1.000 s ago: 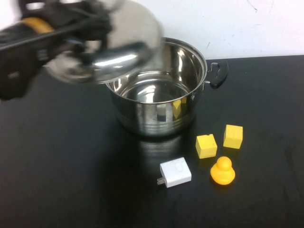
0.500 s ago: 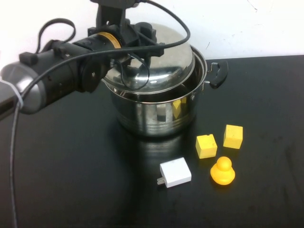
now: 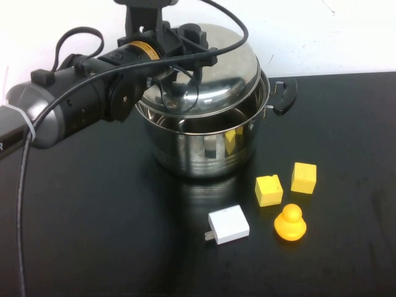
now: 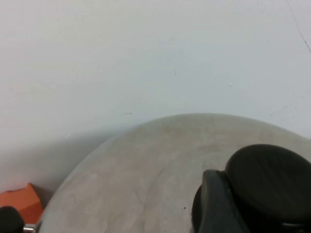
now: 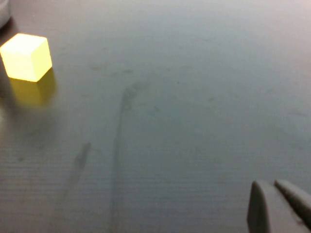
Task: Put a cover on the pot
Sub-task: Place the pot lid on the pot
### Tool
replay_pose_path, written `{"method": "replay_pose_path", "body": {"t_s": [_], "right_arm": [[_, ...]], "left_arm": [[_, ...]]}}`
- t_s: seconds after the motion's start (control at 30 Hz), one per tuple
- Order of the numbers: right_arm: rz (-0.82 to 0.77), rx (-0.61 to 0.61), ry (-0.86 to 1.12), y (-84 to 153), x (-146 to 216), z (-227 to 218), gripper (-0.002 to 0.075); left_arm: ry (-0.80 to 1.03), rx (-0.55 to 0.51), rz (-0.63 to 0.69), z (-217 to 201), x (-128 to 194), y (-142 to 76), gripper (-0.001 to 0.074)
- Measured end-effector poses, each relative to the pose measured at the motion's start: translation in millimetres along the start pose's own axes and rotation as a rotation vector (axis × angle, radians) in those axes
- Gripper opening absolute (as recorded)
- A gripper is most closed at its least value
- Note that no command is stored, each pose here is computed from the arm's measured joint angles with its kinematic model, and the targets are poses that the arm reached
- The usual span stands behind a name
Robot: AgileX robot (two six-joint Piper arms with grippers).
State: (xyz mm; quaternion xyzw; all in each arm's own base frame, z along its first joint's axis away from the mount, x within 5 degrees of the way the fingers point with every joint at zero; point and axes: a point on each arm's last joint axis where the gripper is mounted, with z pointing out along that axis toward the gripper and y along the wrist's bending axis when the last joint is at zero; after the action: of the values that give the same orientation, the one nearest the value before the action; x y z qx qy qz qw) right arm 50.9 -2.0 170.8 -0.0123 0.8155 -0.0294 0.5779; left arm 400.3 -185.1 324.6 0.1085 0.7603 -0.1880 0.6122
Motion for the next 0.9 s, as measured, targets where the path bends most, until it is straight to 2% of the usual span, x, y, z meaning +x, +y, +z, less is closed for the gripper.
{"method": "replay_pose_path", "body": {"t_s": [0.13,0.37,0.9], "right_arm": [[0.0,0.0,0.0,0,0,0,-0.0002],[0.0,0.0,0.0,0,0,0,-0.0002],[0.0,0.0,0.0,0,0,0,-0.0002]], "left_arm": [[0.004,0.01,0.0,0,-2,-5,0.0334],[0.063,0.044,0.078,3,5,-24,0.0334],[0.069,0.041,0.03,12,15,-22,0.0333]]}}
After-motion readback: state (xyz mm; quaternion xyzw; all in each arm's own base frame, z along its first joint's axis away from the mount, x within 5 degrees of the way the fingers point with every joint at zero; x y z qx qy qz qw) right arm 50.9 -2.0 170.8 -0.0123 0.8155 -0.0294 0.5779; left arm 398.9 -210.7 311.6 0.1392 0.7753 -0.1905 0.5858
